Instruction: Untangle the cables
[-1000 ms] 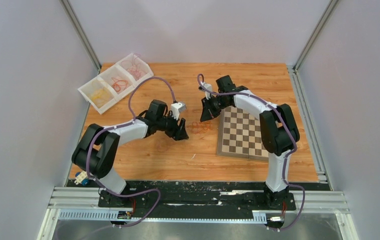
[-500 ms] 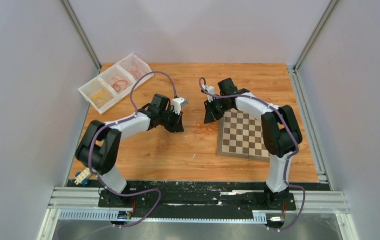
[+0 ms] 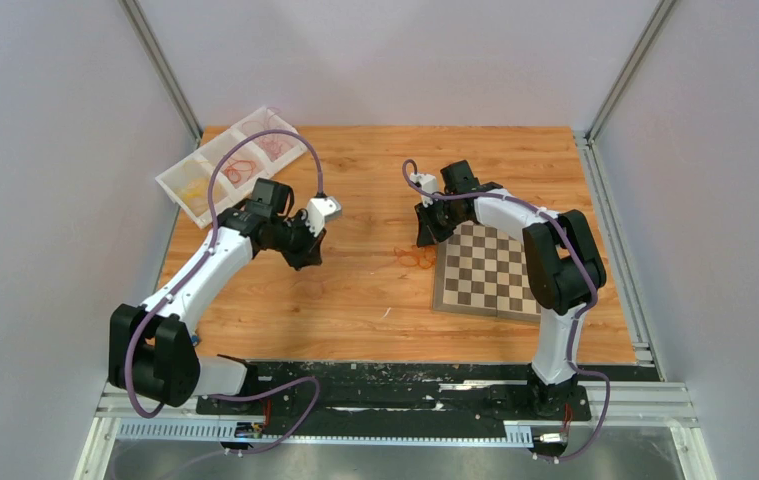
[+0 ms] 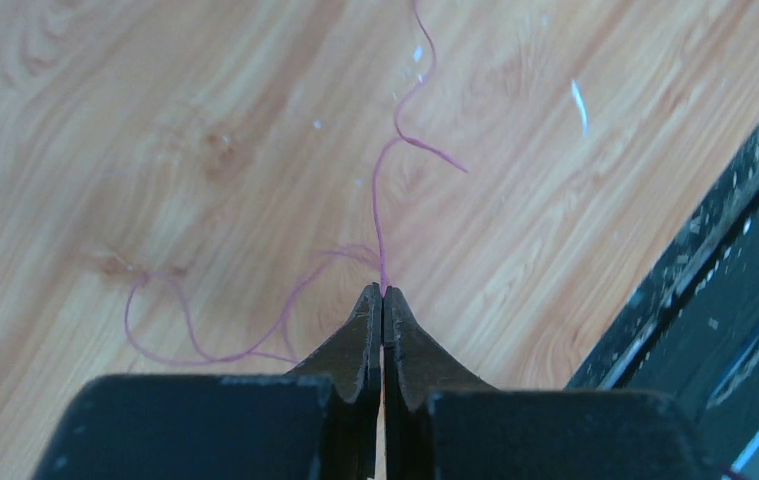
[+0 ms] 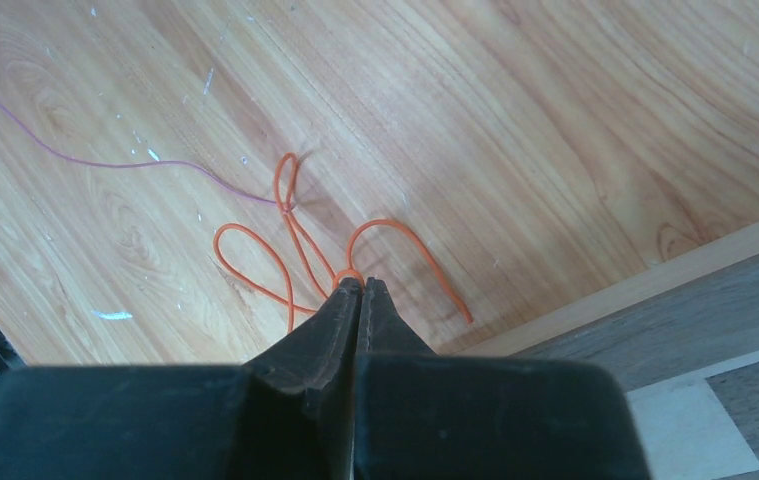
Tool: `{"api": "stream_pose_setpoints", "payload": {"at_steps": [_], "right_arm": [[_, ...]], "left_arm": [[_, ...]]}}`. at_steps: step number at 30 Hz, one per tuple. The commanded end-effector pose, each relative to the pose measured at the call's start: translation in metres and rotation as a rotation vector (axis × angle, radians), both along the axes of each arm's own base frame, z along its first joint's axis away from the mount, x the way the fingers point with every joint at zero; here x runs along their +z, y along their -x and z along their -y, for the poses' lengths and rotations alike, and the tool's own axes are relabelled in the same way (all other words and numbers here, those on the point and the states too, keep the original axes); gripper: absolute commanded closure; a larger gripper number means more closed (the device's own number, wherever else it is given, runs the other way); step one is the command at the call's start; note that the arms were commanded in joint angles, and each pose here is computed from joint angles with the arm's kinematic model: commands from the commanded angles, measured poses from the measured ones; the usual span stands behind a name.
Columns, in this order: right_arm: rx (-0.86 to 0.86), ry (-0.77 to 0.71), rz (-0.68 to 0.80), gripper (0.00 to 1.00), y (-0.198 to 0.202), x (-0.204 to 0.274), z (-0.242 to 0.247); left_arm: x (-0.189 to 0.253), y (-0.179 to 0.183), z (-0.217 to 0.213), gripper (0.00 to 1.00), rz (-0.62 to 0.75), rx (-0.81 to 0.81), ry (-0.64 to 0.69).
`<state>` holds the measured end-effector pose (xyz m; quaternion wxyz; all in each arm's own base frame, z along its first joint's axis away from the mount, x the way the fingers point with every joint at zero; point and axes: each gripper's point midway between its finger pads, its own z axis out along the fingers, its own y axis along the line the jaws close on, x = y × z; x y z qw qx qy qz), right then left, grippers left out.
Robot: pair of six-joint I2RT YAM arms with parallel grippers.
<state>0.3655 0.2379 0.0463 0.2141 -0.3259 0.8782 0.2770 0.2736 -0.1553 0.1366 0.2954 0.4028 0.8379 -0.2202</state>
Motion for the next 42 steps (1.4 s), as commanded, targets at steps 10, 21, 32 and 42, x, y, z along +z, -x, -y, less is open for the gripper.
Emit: {"api": "stream_pose_setpoints", "payload": {"at_steps": [10,21,32,42], "right_arm": [[0.015,0.037,0.136,1.0,-0.017,0.016,0.008],[0.041,0.029,0.149,1.0,-0.016,0.018,0.008],[0.051,0.014,0.134,1.0,-0.014,0.016,0.006],[0.042,-0.019,0.099,1.0,-0.014,0.014,-0.001]], "left_arm": [[0.036,0.01,-0.03,1.0,0.04,-0.056,0.15],[0.097,-0.029,-0.022,1.0,0.066,0.164,0.424],[0.126,-0.042,-0.026,1.0,0.09,0.299,0.466],[-0.009,-0.025,-0.075,0.91,-0.098,0.276,0.035]]}}
